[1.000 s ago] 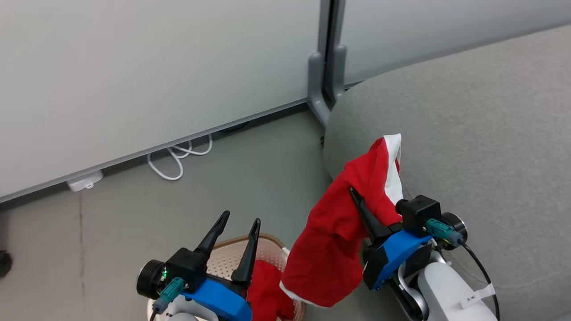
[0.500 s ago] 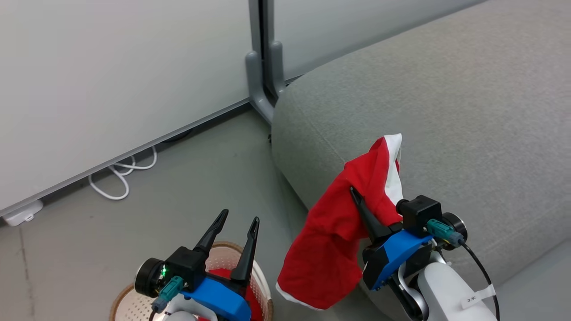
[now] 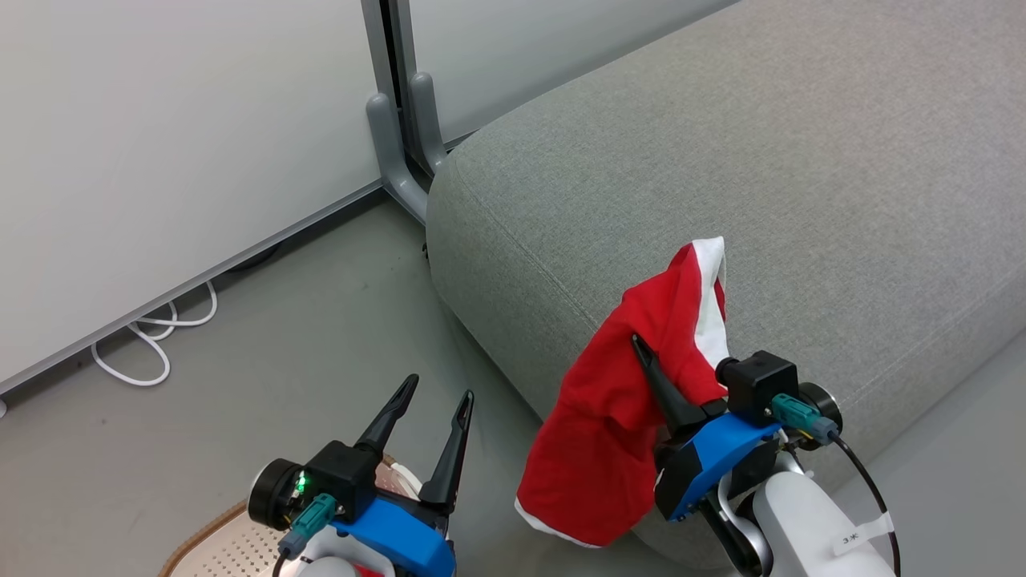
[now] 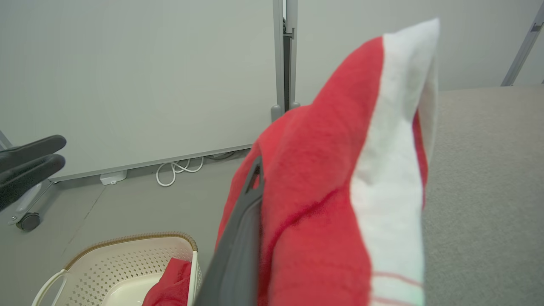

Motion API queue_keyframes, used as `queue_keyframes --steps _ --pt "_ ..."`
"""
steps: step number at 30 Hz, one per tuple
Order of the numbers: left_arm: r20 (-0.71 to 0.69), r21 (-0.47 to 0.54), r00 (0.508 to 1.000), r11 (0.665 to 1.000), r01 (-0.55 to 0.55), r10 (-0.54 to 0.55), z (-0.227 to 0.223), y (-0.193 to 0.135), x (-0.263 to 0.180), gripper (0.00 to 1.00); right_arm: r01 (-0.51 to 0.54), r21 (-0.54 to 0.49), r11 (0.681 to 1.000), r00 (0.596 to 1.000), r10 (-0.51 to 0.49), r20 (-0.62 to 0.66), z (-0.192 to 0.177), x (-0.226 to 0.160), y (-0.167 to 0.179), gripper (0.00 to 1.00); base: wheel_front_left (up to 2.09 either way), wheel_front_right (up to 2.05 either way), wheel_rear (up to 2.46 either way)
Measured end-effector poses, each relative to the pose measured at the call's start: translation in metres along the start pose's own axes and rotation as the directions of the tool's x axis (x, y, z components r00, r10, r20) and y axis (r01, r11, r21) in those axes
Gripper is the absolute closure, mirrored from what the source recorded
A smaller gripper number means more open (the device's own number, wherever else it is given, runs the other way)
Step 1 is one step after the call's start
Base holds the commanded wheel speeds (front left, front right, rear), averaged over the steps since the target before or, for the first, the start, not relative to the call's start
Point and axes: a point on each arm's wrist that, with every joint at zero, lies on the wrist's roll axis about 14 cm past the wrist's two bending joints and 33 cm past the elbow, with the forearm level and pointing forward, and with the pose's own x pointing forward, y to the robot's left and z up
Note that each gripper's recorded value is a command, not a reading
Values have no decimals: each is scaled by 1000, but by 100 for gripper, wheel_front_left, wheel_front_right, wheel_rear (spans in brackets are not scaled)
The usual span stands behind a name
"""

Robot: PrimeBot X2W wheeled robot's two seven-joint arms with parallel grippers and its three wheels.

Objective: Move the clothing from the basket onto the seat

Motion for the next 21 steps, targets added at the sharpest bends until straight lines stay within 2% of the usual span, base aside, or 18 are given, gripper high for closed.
queue_keyframes --steps 9,13,16,21 --pt "-9 0 1000 1000 4 -4 -3 1 -1 0 6 3 1000 1000 -6 -1 -1 0 -2 100 0 0 0" --pt "-11 -4 1000 1000 -1 1 -4 3 -2 0 44 36 998 999 -43 -31 -4 3 -14 100 0 0 0" --pt "-10 -7 1000 1000 -4 4 -5 6 -1 0 70 30 997 998 -70 -1 14 15 -26 100 0 0 0" --pt "-4 1 1000 1000 -5 5 -5 18 2 0 150 -34 988 986 -147 79 54 37 -59 100 0 0 0"
